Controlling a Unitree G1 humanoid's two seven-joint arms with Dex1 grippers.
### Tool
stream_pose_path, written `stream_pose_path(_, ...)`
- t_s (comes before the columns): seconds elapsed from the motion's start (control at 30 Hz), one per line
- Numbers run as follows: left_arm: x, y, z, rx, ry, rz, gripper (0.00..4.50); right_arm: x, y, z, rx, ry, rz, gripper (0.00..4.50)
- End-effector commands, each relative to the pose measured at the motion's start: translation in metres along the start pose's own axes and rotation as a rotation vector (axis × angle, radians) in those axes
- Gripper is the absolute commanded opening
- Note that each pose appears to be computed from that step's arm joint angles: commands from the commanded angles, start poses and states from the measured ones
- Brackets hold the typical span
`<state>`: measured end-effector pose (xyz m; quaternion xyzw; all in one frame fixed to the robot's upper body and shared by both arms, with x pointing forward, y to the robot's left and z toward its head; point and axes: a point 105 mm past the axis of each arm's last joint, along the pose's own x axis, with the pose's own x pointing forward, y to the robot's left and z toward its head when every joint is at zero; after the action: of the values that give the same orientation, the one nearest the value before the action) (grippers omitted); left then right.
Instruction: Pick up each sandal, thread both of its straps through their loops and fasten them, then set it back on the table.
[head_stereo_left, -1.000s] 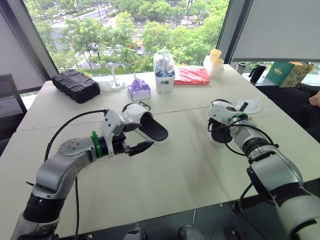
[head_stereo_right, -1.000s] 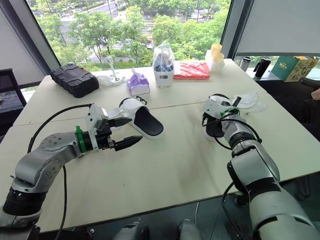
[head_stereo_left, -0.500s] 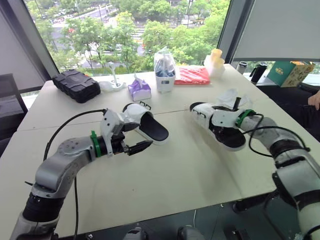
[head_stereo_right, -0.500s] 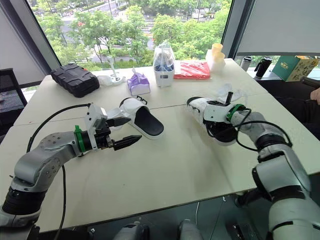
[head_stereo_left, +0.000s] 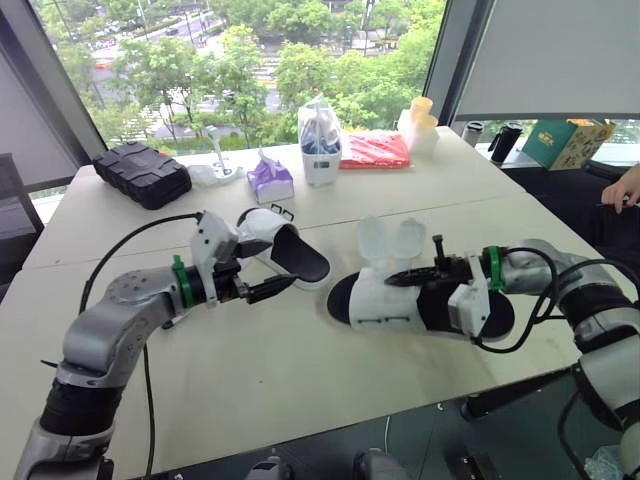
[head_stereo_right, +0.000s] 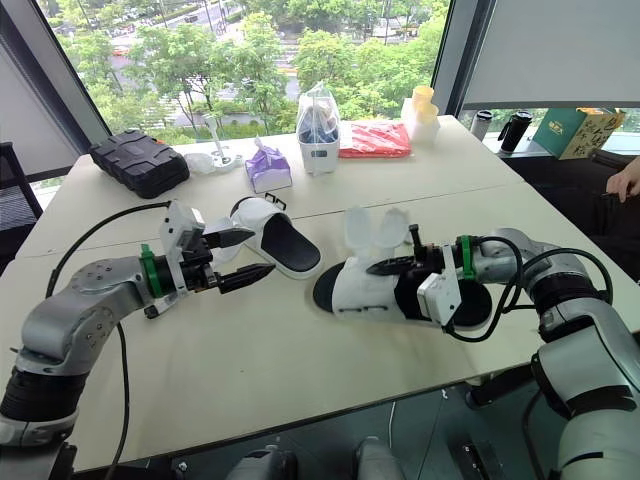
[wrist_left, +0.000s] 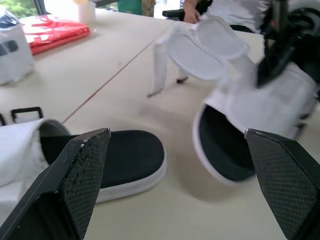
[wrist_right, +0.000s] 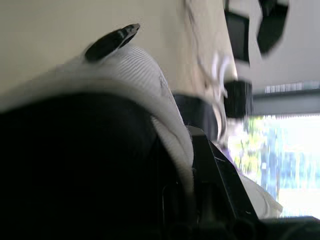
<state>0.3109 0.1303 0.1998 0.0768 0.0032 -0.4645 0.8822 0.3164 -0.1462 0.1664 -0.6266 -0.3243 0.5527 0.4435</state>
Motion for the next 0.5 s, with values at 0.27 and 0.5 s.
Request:
stream_pose_path(0.27,-0.004,-0.002,0.016,0.044,-0.033,-0.001,4.5,0.037,-0.006,0.031,-0.102,-0.201,-0.056,0.09)
stream_pose_path(0.5,0.0,-0.012,0.01,0.032,-0.025,-0.031,4.5,0.049,0.004,0.035,-0.115,-0.238,-0.01,0.09)
